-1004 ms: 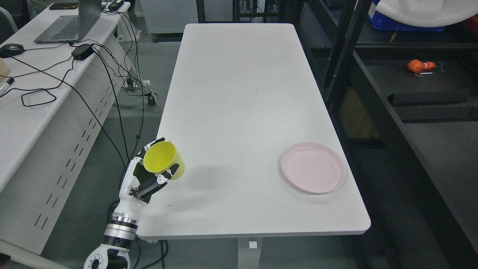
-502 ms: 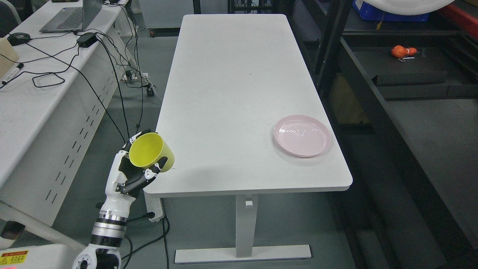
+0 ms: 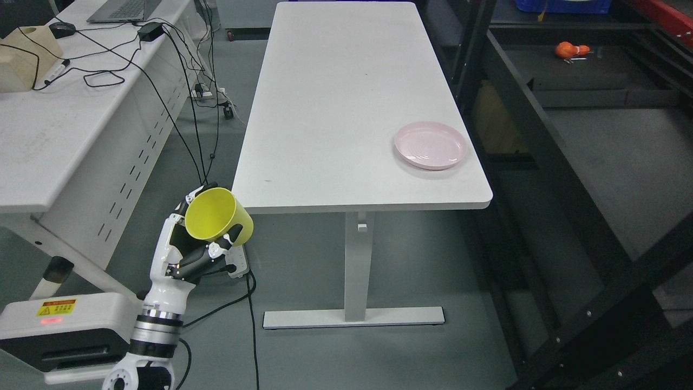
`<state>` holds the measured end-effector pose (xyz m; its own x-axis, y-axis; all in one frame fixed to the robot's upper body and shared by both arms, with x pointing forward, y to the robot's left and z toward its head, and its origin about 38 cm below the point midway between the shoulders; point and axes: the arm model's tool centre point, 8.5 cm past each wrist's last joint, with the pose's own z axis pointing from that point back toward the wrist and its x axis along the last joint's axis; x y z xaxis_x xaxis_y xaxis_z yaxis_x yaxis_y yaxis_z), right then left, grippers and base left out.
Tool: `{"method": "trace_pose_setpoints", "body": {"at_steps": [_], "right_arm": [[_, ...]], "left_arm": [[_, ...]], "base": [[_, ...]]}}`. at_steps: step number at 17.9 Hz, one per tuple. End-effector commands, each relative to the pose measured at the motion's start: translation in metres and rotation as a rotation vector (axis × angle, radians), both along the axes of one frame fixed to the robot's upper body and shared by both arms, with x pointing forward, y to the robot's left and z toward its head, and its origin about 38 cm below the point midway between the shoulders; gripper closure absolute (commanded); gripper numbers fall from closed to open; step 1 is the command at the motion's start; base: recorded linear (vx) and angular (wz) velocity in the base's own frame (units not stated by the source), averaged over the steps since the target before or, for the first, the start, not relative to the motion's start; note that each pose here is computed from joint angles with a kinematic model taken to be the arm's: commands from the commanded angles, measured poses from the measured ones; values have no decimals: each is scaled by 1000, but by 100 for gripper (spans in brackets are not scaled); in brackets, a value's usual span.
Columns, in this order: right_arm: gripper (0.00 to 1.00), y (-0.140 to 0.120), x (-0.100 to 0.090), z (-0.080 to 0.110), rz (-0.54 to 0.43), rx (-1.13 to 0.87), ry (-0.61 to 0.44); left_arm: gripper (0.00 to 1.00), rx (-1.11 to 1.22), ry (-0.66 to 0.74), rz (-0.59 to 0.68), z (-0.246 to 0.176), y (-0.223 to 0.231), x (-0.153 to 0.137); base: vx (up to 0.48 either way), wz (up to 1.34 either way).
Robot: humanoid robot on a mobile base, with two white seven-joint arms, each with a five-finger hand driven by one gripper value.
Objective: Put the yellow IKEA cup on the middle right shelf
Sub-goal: 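Lift the yellow cup with the left hand while turning toward the shelf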
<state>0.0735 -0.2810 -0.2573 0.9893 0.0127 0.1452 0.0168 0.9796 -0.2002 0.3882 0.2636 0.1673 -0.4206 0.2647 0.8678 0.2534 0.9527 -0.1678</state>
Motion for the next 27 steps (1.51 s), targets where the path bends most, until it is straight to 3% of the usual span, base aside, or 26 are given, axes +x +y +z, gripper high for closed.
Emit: {"method": "trace_pose_setpoints", "body": {"at_steps": [1, 18, 27], "right_arm": [[1, -10, -9, 0, -8, -13, 14], [1, -10, -9, 0, -8, -13, 14], [1, -10, -9, 0, -8, -13, 14]], "left_arm": [[99, 29, -25, -70, 9, -22, -2], [98, 50, -61, -311, 4, -111, -14], [98, 88, -223, -442, 59, -159, -1]], "base": [[-327, -168], [-255, -816], [15, -428]]}}
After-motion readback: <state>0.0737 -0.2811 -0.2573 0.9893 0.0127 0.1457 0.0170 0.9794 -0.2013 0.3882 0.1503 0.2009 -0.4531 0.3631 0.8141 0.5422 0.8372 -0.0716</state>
